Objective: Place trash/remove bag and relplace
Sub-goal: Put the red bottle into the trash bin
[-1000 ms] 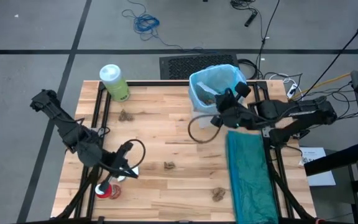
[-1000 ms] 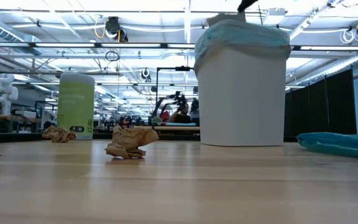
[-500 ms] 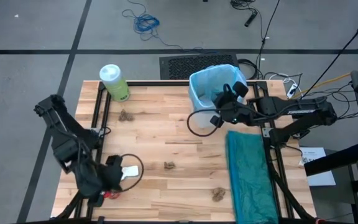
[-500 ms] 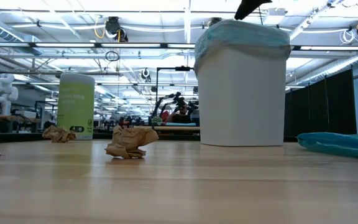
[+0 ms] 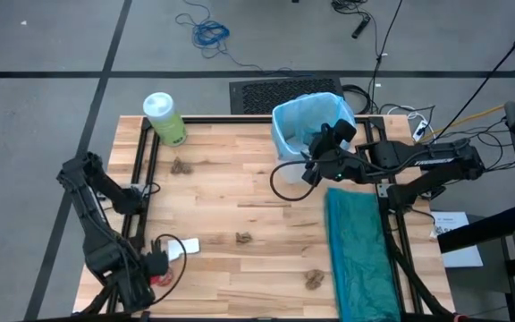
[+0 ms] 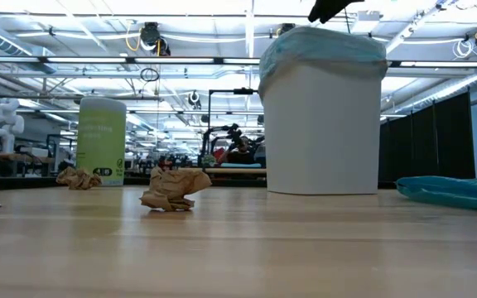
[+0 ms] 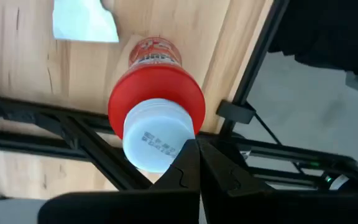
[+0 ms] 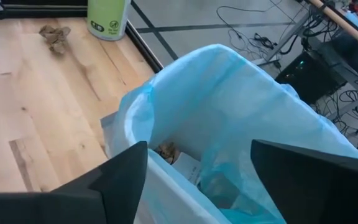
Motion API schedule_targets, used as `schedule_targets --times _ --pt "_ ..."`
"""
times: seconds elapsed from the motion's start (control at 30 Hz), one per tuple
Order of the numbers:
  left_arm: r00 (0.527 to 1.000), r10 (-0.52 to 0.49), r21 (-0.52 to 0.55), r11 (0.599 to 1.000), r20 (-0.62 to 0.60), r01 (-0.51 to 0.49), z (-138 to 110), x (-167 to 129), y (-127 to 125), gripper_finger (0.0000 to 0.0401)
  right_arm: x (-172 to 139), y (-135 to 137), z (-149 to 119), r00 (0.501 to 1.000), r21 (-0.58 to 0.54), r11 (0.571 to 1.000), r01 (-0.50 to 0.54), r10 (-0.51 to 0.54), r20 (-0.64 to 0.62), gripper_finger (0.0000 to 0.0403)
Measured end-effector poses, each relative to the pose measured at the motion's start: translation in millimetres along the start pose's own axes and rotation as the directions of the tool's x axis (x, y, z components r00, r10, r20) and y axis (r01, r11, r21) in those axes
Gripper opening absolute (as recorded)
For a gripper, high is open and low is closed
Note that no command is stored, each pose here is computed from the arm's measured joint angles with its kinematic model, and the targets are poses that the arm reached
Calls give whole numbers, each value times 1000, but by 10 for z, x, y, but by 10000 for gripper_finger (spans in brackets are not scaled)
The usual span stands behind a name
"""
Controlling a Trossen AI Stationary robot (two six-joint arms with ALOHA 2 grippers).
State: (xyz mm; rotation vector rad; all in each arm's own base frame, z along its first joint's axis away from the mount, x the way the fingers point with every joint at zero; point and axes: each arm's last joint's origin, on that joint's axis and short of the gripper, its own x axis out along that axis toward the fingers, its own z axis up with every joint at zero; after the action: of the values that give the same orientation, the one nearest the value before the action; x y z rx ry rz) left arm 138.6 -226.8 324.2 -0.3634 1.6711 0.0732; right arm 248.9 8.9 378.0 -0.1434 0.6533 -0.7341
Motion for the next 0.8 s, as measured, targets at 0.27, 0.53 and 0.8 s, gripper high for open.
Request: schedule_targets --times 0.27,0.53,0.8 --pt "1000 4 -155 988 -2 -4 -40 7 -20 0 0 1 0 1000 -7 1000 -2 2 -1 282" --pt "997 -35 -164 985 62 45 -63 -147 -65 0 0 1 -3 1000 -9 1000 -4 4 -3 283" --pt "997 -62 -190 979 50 70 -38 -185 -76 20 0 -1 -7 1000 -14 1000 -3 3 -7 283"
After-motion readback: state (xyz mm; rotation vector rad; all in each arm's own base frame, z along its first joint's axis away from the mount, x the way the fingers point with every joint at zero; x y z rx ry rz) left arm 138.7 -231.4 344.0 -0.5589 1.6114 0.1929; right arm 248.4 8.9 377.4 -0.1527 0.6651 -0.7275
